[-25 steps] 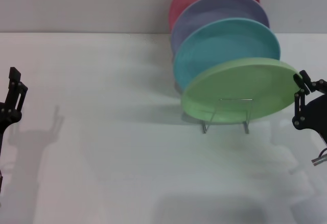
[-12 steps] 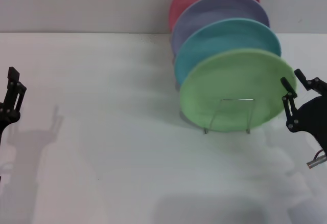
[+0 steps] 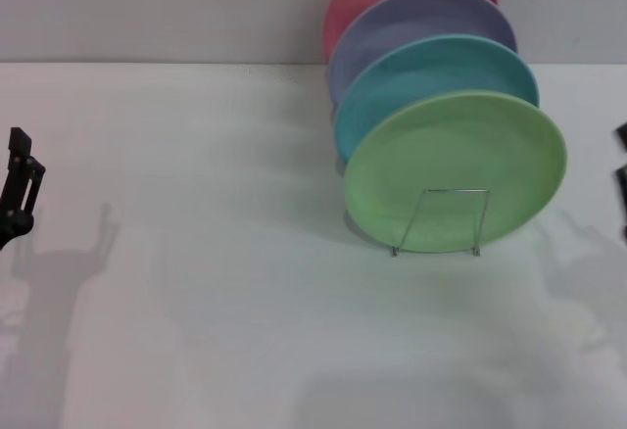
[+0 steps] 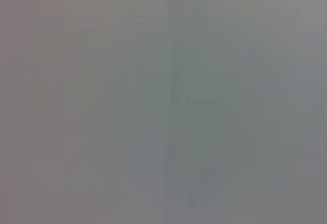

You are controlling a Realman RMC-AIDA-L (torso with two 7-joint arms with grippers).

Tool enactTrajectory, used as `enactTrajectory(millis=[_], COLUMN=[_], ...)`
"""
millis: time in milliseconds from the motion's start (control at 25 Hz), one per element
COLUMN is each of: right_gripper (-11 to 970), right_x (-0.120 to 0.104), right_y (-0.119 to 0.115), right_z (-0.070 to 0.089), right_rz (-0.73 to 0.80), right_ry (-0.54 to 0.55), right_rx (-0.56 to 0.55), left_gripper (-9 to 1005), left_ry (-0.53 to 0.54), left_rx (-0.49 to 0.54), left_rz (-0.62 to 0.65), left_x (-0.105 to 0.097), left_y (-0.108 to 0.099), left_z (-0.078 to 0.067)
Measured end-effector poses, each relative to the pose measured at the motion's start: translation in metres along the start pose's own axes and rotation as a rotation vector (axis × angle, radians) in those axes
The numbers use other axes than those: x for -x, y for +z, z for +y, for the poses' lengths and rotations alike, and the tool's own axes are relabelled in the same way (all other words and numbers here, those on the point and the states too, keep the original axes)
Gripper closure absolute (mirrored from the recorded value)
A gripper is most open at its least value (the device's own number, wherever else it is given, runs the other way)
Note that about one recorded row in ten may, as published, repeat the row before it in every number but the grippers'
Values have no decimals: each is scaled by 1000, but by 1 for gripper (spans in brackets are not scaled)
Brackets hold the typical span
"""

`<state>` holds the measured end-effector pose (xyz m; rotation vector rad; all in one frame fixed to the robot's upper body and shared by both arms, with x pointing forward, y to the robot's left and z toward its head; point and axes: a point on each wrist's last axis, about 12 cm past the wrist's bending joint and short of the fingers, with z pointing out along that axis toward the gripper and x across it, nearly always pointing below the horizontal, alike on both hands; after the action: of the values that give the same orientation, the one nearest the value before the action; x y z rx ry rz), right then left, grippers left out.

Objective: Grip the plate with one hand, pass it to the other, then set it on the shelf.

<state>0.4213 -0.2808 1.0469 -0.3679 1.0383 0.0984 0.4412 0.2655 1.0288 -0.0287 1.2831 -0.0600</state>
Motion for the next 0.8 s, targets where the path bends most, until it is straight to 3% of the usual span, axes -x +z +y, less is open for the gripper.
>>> enactTrajectory(millis=[120,160,280,360,520,800], right_gripper=[643,641,553,481,313,305], right_x=[1,1,1,2,3,-6], right_y=[-6,-12,-18,-25,-30,-31], right_z=[-15,-28,-42,-57,-69,-91], right_rz=[-10,-15,-30,-37,-34,-18], right_ry=[111,172,212,183,144,171], right_rx=[-111,-190,-272,-355,-424,-625], left_gripper=[164,164,164,164,164,164], left_ry=[5,10,17,23,26,32], left_rx=[-19,-27,-41,-58,-74,-81], left_rz=[-7,-10,-10,-11,-23,-42], left_x=[1,1,1,0,2,3], left_y=[-1,-2,-2,-2,-4,-5], left_z=[-1,-1,-2,-3,-4,-1])
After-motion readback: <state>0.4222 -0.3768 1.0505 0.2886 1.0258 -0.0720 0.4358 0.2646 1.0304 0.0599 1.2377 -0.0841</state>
